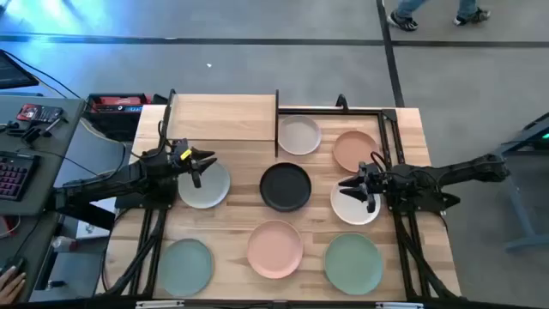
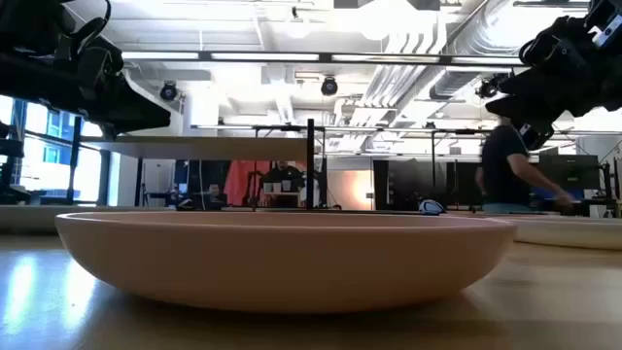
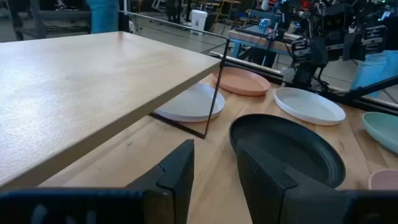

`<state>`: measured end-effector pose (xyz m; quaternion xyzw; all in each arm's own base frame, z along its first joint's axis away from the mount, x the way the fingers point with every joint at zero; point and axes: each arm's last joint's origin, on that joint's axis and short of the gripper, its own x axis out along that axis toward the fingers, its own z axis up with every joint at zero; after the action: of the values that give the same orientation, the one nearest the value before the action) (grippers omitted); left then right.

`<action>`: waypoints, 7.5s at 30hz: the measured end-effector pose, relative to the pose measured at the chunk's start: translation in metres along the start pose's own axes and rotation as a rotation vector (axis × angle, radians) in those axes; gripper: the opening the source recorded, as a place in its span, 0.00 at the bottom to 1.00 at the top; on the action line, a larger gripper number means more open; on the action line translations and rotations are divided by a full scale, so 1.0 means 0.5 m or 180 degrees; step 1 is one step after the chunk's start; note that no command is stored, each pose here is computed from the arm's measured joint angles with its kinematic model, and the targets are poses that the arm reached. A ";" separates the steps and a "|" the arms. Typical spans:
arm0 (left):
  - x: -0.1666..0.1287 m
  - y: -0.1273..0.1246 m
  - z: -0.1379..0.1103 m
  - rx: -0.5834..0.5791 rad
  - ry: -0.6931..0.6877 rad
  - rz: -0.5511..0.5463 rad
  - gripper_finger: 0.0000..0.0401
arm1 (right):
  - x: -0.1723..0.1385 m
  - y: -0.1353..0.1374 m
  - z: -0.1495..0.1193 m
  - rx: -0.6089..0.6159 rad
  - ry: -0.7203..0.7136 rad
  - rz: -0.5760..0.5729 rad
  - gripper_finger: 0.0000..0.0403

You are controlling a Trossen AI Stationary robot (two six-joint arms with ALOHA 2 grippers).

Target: Place and stack plates onto a shelf

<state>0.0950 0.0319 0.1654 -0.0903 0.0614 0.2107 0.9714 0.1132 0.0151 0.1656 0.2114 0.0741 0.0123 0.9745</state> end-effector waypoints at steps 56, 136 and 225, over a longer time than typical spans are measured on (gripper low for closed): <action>0.000 0.000 0.000 0.0000 -0.0001 0.0000 0.28 | 0.000 0.000 0.000 0.0000 0.0001 0.0000 0.30; 0.000 0.000 0.002 -0.0921 -0.0025 -0.0007 0.28 | -0.001 -0.008 0.010 0.1164 -0.0436 -0.0449 0.30; 0.000 0.002 0.001 -0.0863 -0.0041 0.0098 0.28 | 0.408 0.093 0.039 -0.1030 0.2029 -0.0434 0.30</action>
<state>0.0947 0.0327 0.1658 -0.2185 0.0274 0.2325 0.9473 0.3180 0.0606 0.1737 0.0346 0.3852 0.0241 0.9219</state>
